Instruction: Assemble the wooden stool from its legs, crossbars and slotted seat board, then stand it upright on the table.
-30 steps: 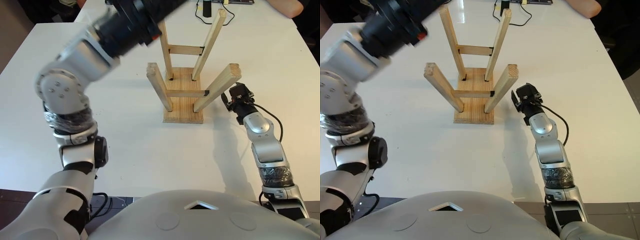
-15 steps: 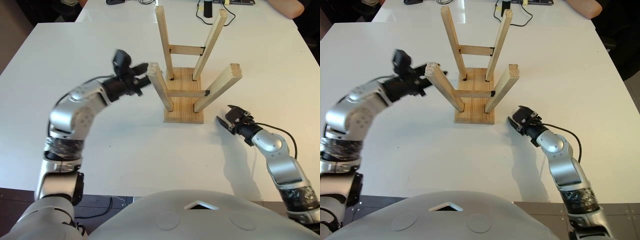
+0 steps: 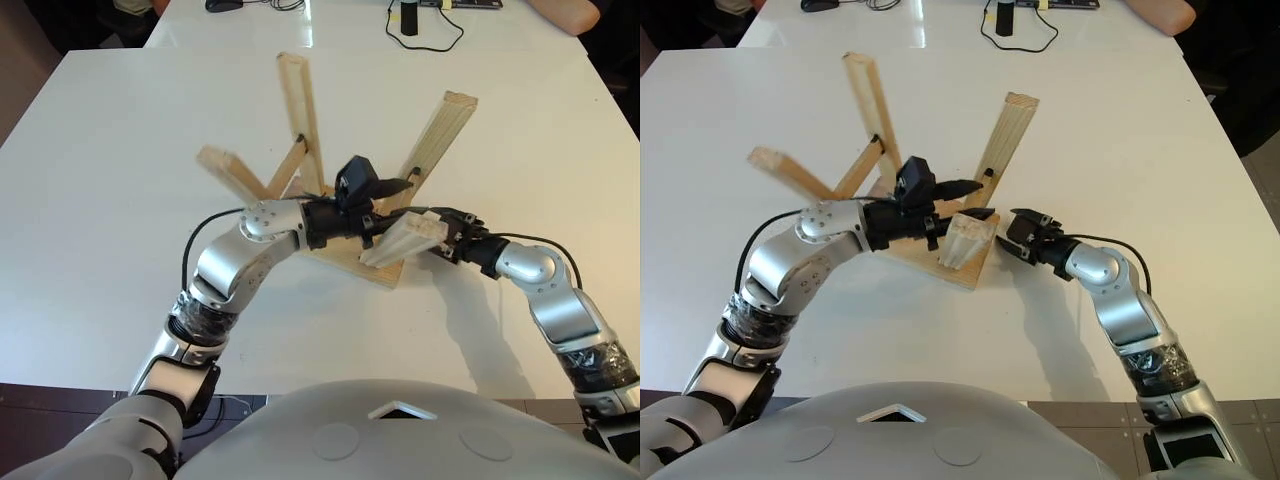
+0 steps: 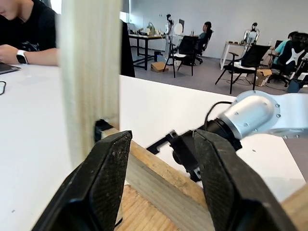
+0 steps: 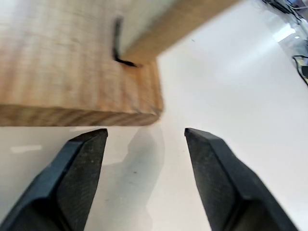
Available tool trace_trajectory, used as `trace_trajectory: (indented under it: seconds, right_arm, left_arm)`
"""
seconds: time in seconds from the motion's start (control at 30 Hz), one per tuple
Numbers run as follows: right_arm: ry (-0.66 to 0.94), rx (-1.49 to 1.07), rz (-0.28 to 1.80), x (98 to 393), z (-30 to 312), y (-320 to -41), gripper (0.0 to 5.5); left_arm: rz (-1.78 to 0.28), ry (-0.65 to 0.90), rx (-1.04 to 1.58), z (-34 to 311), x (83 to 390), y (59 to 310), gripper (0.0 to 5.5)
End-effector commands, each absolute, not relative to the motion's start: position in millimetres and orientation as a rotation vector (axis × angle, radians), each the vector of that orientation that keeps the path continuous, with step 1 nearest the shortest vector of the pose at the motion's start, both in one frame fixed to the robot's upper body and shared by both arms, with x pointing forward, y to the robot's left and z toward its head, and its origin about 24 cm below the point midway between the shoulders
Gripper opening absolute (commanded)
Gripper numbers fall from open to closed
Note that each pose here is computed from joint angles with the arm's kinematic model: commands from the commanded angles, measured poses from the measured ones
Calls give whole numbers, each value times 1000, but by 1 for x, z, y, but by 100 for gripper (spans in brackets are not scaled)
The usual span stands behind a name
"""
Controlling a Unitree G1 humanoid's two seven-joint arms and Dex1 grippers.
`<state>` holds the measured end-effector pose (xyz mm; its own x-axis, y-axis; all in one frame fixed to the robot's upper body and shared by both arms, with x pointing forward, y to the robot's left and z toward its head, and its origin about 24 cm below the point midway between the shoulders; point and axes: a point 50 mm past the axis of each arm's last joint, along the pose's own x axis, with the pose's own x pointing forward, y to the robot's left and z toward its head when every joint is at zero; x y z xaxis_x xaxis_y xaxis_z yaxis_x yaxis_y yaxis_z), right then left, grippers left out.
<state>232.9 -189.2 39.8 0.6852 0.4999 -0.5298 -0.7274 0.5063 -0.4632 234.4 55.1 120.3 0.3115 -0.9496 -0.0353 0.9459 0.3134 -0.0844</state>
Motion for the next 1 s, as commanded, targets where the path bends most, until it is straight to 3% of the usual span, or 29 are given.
trace_trajectory:
  seconds: [0.03,0.27,0.5,0.77,0.9,1.0]
  right_arm:
    - [406,-717,677,240,27,-194,295]
    - [407,-689,616,232,22,-193,295]
    - [446,-675,619,217,16,-197,295]
    - [450,-660,656,207,17,-194,295]
    - [466,-651,686,195,19,-195,295]
    - [482,-640,711,187,21,-196,295]
  left_arm:
    - [-1120,123,30,107,245,66,238]
    - [-1056,20,94,129,239,90,238]
    - [-1136,-107,-133,184,228,119,238]
    - [-1386,187,-286,176,189,189,238]
    - [-1391,510,-69,136,167,227,238]
    - [-1298,678,192,103,169,263,238]
